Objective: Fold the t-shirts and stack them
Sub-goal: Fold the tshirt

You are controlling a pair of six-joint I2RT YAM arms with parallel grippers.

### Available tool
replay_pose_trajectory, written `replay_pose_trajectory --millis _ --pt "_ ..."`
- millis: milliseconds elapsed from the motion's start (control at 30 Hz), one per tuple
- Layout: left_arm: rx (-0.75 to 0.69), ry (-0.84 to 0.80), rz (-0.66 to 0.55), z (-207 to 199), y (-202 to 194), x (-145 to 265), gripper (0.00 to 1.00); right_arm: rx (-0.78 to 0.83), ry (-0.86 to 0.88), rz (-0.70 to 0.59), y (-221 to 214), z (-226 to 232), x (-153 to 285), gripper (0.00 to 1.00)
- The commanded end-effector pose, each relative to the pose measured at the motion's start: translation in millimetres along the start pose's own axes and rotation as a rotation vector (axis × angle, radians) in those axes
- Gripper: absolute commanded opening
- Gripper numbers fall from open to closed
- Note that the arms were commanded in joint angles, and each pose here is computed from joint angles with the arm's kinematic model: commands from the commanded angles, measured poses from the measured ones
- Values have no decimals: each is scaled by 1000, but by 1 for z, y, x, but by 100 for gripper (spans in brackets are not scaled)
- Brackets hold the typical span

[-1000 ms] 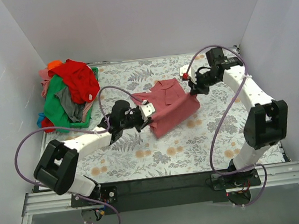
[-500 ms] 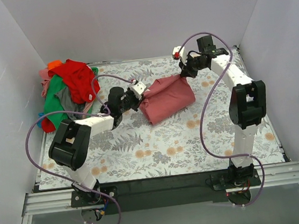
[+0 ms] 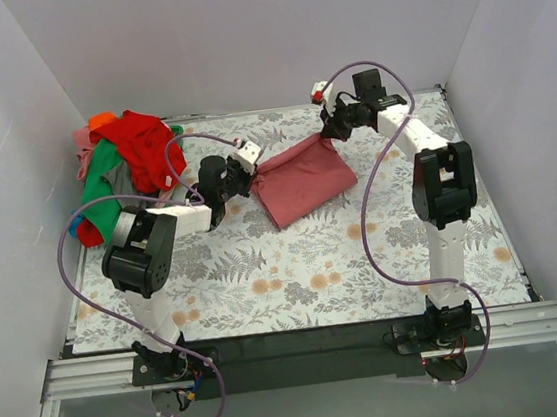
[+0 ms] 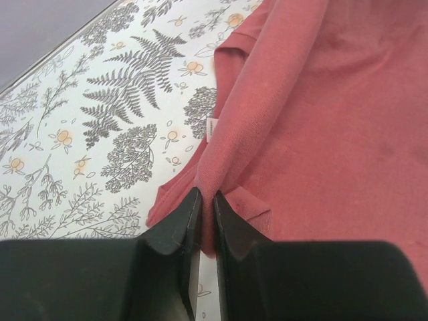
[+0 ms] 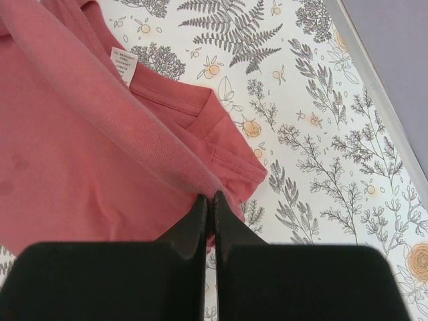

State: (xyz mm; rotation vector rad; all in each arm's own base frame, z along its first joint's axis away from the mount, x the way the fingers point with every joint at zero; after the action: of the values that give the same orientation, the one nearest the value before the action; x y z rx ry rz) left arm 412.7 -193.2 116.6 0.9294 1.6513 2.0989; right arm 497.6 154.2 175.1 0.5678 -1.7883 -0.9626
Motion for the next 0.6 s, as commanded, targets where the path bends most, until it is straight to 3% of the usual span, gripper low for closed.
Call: replay_pose_trajectory --millis 0,567 --pt "3 75 -13 18 11 -3 0 33 -68 -75 25 -17 -1 1" --pt "56 226 57 35 -6 -4 0 -43 -170 -28 17 -23 -31 1"
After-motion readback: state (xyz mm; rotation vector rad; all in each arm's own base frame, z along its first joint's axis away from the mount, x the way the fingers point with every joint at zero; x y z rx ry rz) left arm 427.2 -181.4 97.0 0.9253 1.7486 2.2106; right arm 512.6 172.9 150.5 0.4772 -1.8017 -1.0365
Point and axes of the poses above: each gripper's point midway between its finger pads, its own x axis back along the fingers, its own z axis along the line the jaws close on, y = z × x, the point moved 7 cm from there along x, back along the fingers, and after that the axes turned 4 degrees about x, right-handed, at the moved point
